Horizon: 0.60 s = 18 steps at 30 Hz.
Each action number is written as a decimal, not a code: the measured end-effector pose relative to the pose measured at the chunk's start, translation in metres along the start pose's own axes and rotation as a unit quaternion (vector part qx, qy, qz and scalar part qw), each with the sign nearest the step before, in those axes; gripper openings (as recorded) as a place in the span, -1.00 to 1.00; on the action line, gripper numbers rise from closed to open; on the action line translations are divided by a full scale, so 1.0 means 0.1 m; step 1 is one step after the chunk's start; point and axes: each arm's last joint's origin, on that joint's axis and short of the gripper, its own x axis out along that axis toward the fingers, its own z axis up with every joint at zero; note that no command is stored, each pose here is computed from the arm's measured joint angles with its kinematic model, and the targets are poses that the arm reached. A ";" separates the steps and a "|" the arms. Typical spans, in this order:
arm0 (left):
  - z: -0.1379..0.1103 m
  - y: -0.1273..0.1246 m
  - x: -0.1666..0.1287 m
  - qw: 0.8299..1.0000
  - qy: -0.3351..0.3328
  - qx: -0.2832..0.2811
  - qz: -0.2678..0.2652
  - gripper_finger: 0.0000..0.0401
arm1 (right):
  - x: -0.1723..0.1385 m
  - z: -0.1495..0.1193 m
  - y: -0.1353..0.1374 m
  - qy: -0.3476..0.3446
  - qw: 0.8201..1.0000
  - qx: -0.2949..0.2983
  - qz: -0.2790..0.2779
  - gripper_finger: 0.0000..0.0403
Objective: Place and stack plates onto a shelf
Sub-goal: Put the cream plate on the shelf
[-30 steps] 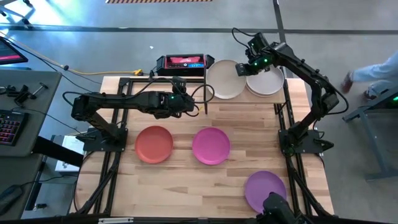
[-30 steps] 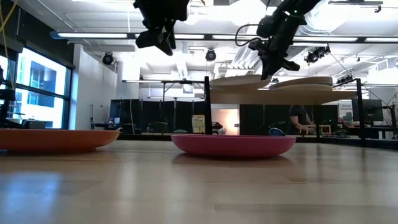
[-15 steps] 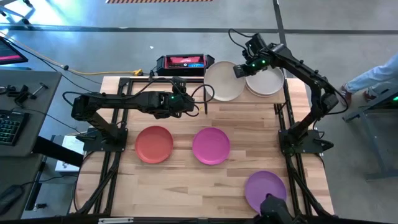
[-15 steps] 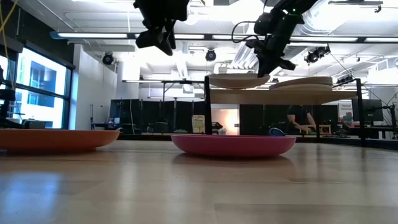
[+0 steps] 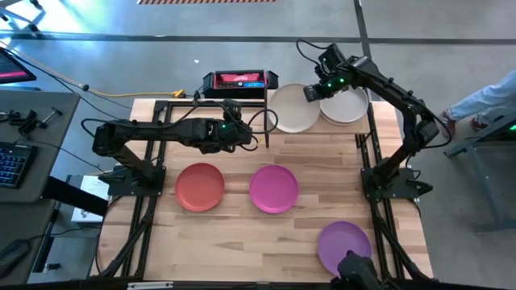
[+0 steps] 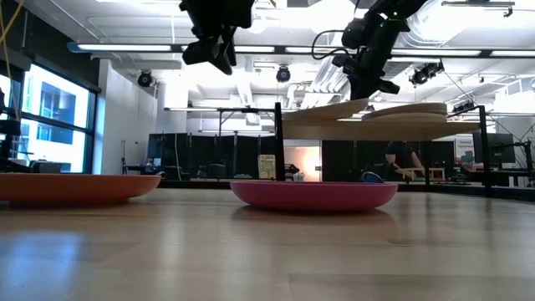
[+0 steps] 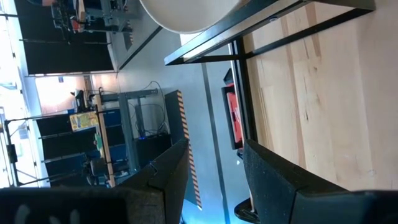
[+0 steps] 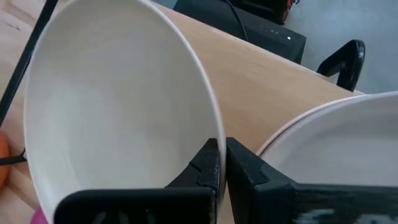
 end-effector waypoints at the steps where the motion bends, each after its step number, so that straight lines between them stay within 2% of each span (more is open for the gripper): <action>1: 0.00 0.00 0.00 1.000 0.000 0.000 0.000 -0.29 | 0.00 0.00 0.00 -0.003 1.000 0.005 -0.004 -1.00; 4: 0.00 0.00 0.00 1.000 0.000 0.000 0.000 -0.29 | 0.00 0.02 -0.01 -0.013 1.000 0.016 -0.022 -1.00; 10: 0.00 0.00 0.00 1.000 0.000 -0.003 0.000 -0.29 | 0.00 0.03 -0.01 -0.019 0.999 -0.015 -0.024 -1.00; 18: 0.00 0.00 0.00 1.000 0.000 -0.026 0.000 -0.29 | 0.00 0.05 0.00 -0.033 0.999 -0.019 -0.017 -1.00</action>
